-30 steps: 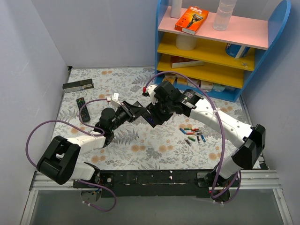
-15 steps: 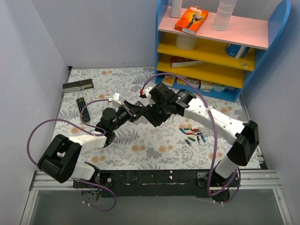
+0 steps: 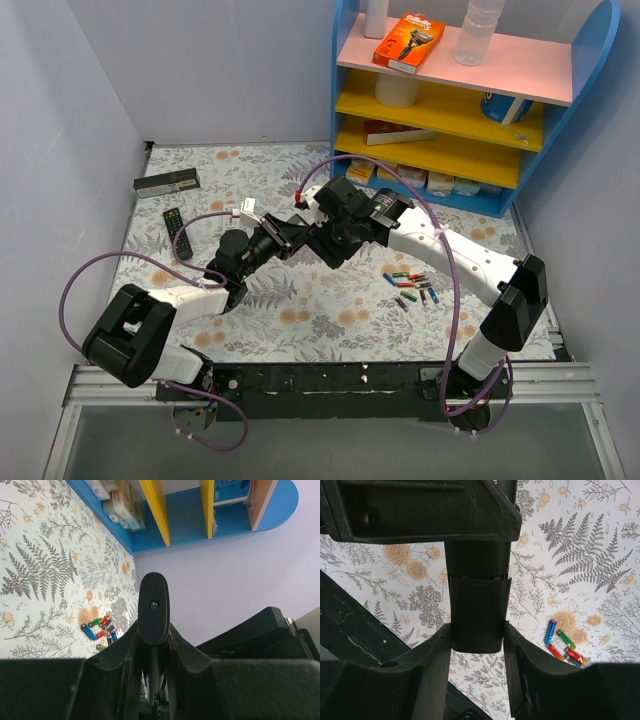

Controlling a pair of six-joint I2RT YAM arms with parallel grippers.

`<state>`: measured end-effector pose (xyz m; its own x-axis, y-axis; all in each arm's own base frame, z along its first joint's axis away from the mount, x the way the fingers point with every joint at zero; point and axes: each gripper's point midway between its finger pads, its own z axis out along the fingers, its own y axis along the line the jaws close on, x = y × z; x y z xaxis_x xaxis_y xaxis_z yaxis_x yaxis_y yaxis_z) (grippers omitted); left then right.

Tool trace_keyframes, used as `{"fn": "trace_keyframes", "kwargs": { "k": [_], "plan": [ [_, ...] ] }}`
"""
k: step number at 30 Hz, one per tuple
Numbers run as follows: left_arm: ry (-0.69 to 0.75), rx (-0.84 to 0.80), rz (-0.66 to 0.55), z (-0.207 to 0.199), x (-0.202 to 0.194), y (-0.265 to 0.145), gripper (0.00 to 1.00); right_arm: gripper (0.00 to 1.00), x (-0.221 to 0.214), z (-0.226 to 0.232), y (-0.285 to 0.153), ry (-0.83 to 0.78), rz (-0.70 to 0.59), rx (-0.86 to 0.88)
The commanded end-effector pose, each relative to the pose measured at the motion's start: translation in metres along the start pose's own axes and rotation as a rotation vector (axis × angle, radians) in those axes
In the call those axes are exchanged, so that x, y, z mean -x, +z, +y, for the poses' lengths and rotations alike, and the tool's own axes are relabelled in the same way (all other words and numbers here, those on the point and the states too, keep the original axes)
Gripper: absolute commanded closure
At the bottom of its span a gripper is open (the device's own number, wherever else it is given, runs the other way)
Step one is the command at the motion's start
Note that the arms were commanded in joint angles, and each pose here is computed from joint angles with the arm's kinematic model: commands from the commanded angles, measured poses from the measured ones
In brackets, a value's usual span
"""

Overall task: Load the batteries into the remote control
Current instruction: Load the battery cover into the remote control.

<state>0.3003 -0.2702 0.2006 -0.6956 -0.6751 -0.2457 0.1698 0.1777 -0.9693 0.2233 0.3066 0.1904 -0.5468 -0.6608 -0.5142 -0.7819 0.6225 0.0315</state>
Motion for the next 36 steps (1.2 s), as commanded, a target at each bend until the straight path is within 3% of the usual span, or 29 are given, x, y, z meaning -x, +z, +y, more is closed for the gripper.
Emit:
{"fn": "trace_keyframes", "kwargs": {
  "k": [1, 36],
  "plan": [
    [-0.004, -0.06, -0.025, -0.019, 0.007, 0.005, 0.99, 0.61, 0.004, -0.001, -0.005, -0.028, 0.002, -0.019],
    [-0.043, -0.122, 0.011, -0.033, -0.003, 0.003, 0.99, 0.5, 0.013, -0.004, -0.004, -0.029, -0.029, -0.029]
  ]
}}
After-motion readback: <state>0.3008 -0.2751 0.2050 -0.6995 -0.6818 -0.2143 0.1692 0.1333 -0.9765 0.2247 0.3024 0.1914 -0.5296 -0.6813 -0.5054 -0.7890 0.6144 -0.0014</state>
